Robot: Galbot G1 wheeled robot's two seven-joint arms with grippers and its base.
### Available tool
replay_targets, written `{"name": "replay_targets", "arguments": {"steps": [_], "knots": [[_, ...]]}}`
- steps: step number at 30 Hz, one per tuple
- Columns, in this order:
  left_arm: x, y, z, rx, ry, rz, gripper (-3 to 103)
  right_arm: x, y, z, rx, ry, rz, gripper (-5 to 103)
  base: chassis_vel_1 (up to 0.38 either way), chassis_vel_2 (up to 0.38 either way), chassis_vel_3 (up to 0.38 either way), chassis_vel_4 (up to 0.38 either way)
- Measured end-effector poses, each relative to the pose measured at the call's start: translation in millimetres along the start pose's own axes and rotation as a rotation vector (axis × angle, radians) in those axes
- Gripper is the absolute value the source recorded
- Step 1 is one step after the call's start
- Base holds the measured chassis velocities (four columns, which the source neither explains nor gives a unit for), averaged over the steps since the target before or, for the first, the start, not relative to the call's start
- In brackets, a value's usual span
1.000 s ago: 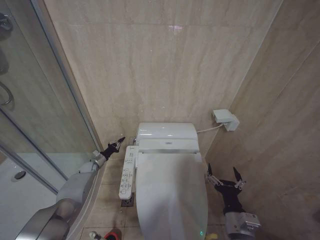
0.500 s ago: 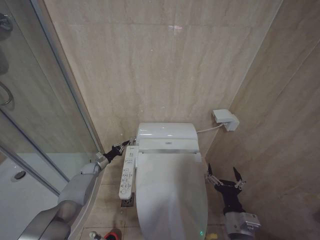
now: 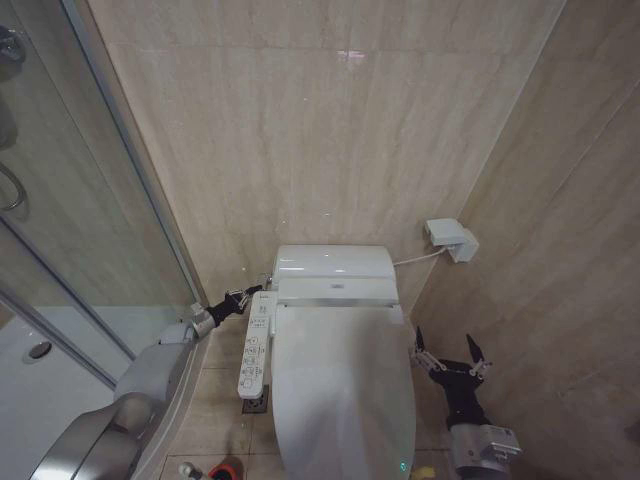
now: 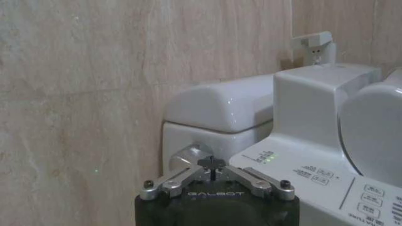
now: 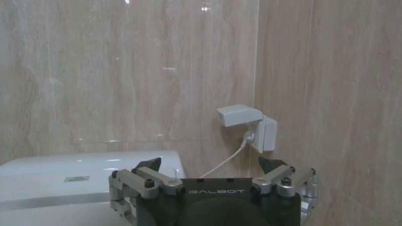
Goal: Open the toilet lid, clean the toilet bowl with a toilet brush, close the toilet lid, and flush.
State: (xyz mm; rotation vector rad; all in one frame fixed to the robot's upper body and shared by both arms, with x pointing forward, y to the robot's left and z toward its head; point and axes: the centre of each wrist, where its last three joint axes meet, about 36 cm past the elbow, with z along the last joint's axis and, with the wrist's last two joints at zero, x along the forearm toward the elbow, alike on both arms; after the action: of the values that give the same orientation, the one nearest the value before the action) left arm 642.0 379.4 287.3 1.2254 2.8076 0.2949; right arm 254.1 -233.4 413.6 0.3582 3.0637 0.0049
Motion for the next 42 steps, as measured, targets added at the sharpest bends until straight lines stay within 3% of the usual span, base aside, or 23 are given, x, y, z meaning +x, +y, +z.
{"name": "replay_targets", "arguments": {"steps": [18, 42], "knots": [[3.2, 9.1, -2.1, 0.016, 0.038, 0.030, 0, 0.0, 0.0, 0.0, 0.000, 0.000, 0.000, 100, 0.000, 0.000, 0.000, 0.000], [-12.3, -8.6, 8.1, 0.117, 0.066, -0.002, 0, 0.0, 0.0, 0.0, 0.000, 0.000, 0.000, 100, 0.000, 0.000, 0.000, 0.000]]}}
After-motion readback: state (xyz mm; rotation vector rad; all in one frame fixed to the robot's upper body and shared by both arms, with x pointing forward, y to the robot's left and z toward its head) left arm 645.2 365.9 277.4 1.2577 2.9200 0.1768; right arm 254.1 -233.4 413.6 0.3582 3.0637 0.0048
